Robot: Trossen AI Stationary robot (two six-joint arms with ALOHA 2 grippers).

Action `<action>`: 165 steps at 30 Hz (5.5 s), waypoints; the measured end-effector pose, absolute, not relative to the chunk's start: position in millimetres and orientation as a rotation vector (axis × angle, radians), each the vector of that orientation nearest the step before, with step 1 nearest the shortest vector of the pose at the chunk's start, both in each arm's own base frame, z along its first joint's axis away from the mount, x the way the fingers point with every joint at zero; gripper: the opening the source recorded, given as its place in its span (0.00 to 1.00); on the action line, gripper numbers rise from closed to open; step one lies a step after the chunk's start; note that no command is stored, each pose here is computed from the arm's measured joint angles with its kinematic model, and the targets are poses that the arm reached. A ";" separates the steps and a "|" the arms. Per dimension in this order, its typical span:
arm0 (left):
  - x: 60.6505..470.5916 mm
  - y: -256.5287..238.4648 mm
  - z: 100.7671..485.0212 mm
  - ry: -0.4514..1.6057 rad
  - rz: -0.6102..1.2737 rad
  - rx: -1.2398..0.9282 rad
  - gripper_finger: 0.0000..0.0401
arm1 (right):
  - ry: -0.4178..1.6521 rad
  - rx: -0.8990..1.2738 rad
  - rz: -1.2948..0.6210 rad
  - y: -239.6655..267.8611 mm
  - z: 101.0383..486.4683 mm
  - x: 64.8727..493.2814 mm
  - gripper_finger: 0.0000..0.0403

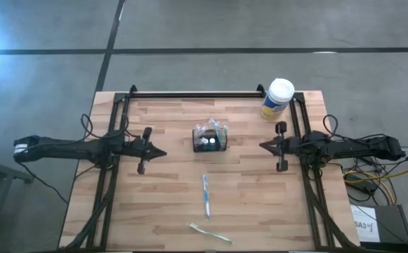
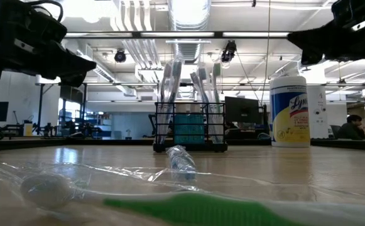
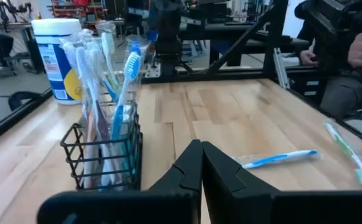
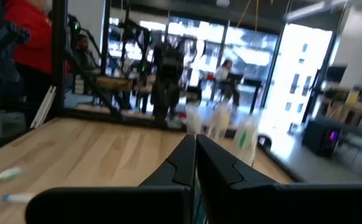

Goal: Pick & Place toothbrushing station
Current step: Put the blue toothbrush into the mesh organizer

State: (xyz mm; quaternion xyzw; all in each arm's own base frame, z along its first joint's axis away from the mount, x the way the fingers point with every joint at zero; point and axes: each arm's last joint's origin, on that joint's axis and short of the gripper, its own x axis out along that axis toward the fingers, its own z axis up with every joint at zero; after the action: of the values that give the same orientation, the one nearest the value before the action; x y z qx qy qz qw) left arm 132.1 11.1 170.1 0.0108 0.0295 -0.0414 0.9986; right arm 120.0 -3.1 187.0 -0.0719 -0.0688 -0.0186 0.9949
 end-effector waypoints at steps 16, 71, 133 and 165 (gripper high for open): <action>131.5 11.1 165.3 0.109 -0.080 0.008 0.03 | -0.055 0.223 -0.015 -2.3 179.5 121.6 0.02; 128.8 11.4 151.3 0.256 -0.059 -0.011 0.04 | 1.350 0.612 -0.548 133.0 165.9 451.6 0.59; 133.3 12.3 173.2 0.145 -0.063 0.142 0.02 | 0.396 -0.192 0.113 71.0 311.4 227.5 0.05; 133.1 13.0 171.5 0.158 -0.034 0.115 0.02 | -0.172 -0.125 0.147 28.9 186.0 102.9 0.05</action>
State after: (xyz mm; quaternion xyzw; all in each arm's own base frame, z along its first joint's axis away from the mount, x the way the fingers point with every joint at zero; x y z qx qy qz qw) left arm 133.1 13.0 171.5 0.0572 0.0791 -0.0168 0.9951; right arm 102.9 28.9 186.0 -0.0626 -0.0858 0.0734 0.9916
